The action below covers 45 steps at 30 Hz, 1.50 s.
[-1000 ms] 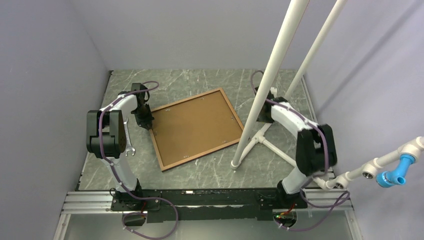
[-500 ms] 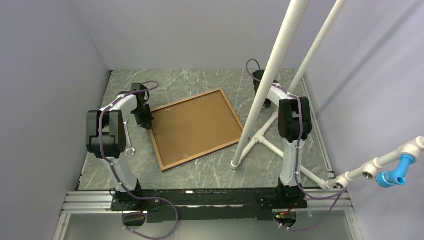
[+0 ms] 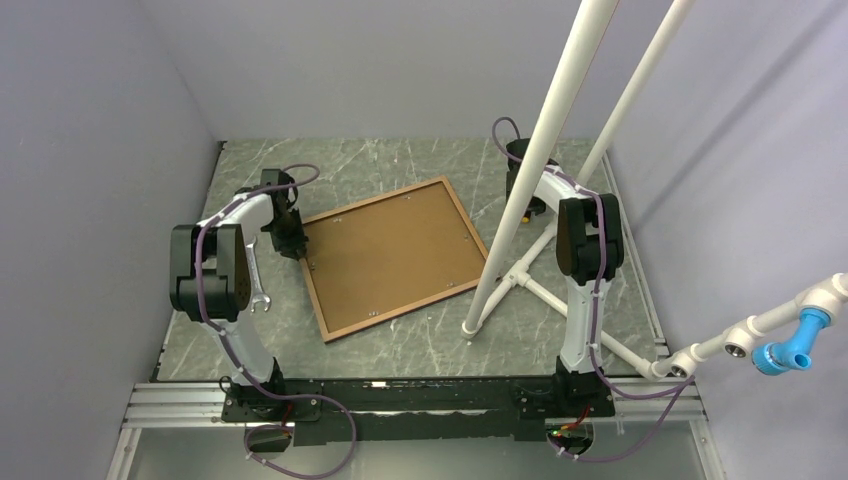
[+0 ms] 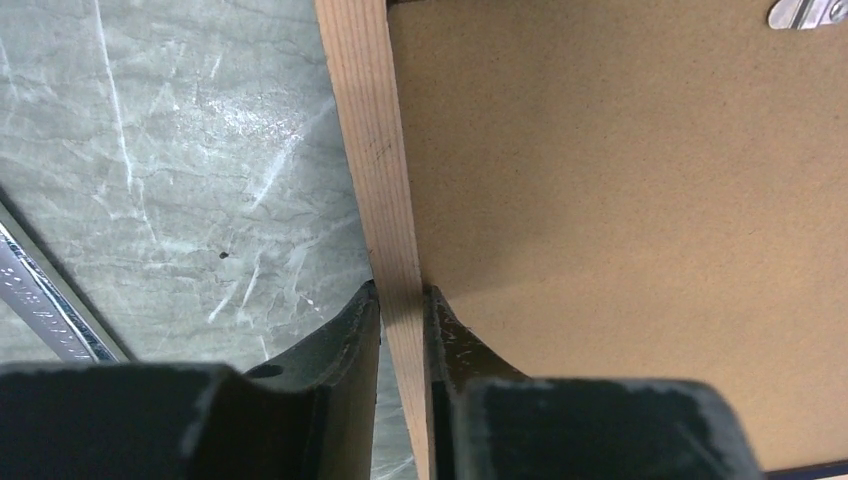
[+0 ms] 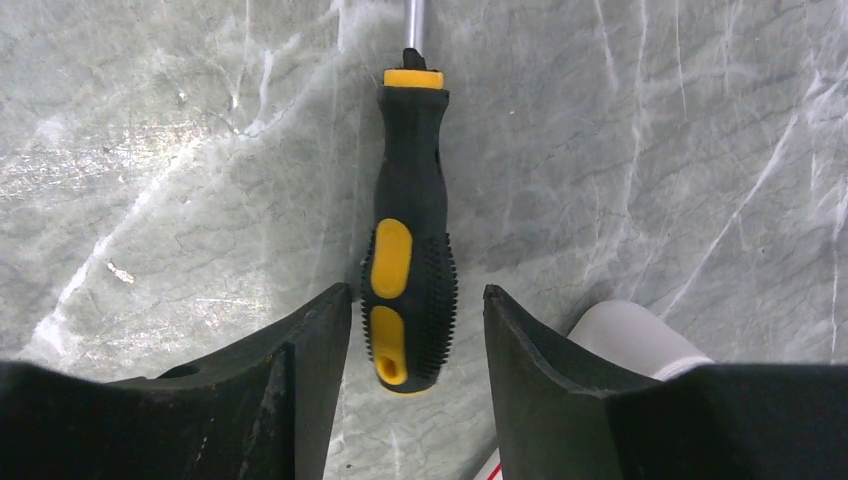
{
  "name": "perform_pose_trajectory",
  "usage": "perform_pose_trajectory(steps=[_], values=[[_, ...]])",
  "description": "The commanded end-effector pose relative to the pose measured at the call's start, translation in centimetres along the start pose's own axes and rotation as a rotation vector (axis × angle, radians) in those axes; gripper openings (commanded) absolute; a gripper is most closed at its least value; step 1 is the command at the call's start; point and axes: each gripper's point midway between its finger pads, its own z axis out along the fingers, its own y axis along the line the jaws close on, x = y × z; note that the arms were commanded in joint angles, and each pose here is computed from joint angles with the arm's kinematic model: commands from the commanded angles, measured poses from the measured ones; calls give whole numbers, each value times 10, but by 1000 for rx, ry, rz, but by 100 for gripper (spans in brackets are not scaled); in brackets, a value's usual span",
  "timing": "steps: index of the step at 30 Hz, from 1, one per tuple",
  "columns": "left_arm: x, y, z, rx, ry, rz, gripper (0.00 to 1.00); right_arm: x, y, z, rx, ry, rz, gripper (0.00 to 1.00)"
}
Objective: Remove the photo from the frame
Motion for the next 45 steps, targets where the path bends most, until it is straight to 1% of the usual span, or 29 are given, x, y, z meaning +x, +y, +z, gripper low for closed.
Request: perform_pose_trajectory(steps=[1, 5, 9, 11, 12, 15, 18, 20, 22, 25, 26, 28, 30, 32, 36, 40, 43, 45], values=[[-14, -10, -20, 45, -83, 80, 26, -13, 2, -17, -39, -25, 7, 54], [-19, -7, -29, 36, -124, 102, 37, -20, 3, -45, -79, -62, 32, 56], [-27, 2, -46, 32, -197, 102, 48, -13, 11, -85, -184, -102, 55, 57], [-29, 0, -59, 53, -243, 111, 53, -1, 20, -105, -269, -120, 67, 60], [-29, -2, -67, 73, -271, 117, 56, 15, 25, -111, -317, -108, 62, 62], [-25, -16, -89, 171, -348, 128, 65, 42, 50, -139, -486, -122, 48, 66], [-5, -40, -108, 332, -350, 136, 70, 69, 76, -159, -594, -116, -2, 68], [20, -56, -117, 460, -320, 152, 73, 85, 92, -174, -642, -129, -63, 70], [45, -67, -132, 564, -336, 181, 74, 101, 106, -187, -675, -139, -105, 73], [83, -84, -143, 690, -352, 250, 76, 115, 109, -192, -716, -132, -62, 75], [99, -95, -145, 730, -343, 293, 77, 119, 106, -192, -715, -139, -39, 77], [123, -113, -149, 774, -349, 372, 78, 120, 104, -196, -727, -170, -30, 79], [138, -133, -154, 795, -387, 455, 78, 119, 102, -196, -731, -192, -23, 81], [143, -145, -150, 751, -441, 533, 79, 119, 101, -195, -730, -195, -10, 82], [156, -166, -133, 643, -440, 723, 77, 123, 92, -187, -729, -178, 49, 81], [164, -184, -113, 516, -411, 909, 71, 130, 83, -184, -736, -172, 77, 81], [167, -198, -100, 473, -378, 979, 61, 135, 74, -181, -716, -167, 84, 81], [163, -206, -93, 434, -379, 999, 57, 137, 68, -182, -713, -171, 92, 81]])
